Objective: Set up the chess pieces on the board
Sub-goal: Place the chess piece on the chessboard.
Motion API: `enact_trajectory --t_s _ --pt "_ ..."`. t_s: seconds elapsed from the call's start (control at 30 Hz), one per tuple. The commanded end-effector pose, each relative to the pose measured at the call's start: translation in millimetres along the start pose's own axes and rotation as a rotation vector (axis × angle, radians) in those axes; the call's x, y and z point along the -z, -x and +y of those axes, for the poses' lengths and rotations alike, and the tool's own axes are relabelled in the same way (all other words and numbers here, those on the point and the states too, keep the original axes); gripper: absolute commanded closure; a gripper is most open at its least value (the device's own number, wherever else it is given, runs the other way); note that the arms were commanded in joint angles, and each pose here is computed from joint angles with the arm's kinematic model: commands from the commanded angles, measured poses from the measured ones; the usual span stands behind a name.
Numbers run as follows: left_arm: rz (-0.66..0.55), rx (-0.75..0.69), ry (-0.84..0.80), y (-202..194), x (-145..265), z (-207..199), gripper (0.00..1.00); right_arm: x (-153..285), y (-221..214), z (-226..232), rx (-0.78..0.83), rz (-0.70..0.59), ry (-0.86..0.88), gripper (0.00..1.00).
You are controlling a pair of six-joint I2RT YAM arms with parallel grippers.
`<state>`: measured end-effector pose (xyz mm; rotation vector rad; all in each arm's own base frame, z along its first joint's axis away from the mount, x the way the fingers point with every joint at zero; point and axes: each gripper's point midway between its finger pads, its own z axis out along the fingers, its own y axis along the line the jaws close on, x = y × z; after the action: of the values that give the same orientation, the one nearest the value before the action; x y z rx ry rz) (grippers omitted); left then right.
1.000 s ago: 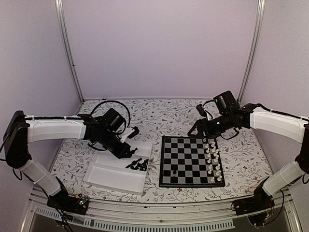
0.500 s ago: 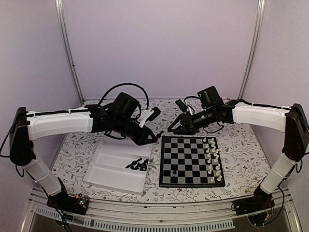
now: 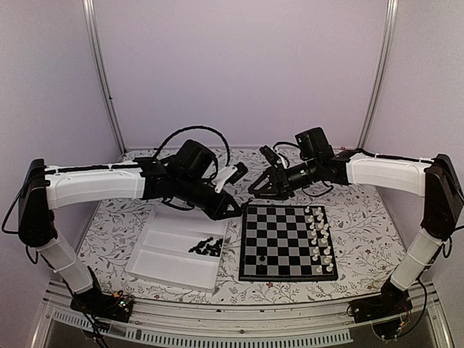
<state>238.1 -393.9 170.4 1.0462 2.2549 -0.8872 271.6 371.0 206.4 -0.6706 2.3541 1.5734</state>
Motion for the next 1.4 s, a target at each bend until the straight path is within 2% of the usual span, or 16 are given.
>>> enact_trajectory --t_s 0.0,0.7,0.93,1.1,1.23,1.37 --pt "-0.027 -0.019 -0.025 11.3 -0.5 -11.8 0.91 -8.9 -3.4 2.7 -0.001 0.029 0.039 0.47" --pt "-0.032 -0.028 -0.026 16.0 -4.3 -12.3 0.91 -16.8 -13.7 2.5 -0.03 0.071 0.084 0.76" --pt "-0.021 -0.028 -0.026 14.1 -8.2 -11.2 0.91 -15.2 -10.9 2.5 -0.017 0.054 0.067 0.91" --pt "0.013 -0.008 -0.012 3.0 -8.2 -7.3 0.91 -6.0 -2.2 -1.2 0.041 0.003 -0.029 0.96" --pt "0.053 0.022 0.015 -16.5 -4.4 0.1 0.91 3.9 -0.3 -12.7 0.103 -0.019 -0.181 0.97" --pt "0.137 0.099 0.159 -47.0 0.9 35.3 0.91 -2.9 -23.1 -21.4 0.229 0.06 -0.352 0.97"
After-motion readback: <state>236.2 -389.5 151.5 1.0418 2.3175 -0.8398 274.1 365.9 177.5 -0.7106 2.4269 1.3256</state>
